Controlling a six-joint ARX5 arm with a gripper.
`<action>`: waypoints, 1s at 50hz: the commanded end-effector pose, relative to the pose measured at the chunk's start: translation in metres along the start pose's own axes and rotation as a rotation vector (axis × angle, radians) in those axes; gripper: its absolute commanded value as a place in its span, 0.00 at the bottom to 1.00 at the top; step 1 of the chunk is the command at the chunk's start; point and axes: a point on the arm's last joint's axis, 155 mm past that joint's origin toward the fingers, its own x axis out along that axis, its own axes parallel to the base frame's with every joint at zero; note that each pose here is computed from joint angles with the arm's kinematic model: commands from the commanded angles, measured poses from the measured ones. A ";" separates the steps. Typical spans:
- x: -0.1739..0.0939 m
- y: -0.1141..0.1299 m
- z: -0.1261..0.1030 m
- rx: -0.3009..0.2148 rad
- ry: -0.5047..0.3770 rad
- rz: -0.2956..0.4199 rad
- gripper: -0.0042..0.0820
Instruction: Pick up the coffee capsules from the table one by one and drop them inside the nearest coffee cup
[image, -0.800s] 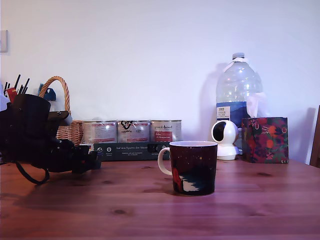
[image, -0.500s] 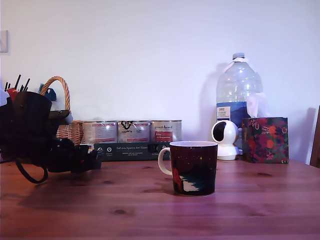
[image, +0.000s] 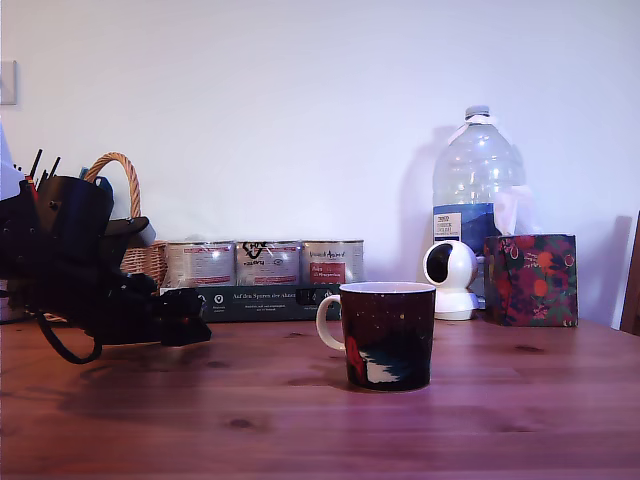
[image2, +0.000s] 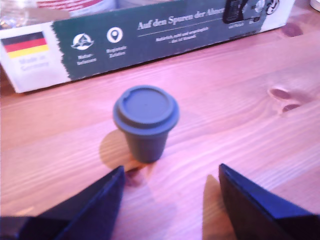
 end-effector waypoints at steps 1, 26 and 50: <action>-0.002 -0.002 0.000 0.007 -0.001 -0.002 0.69; 0.001 0.000 0.014 0.020 -0.060 0.004 0.69; 0.028 0.007 0.013 0.007 -0.019 0.006 0.69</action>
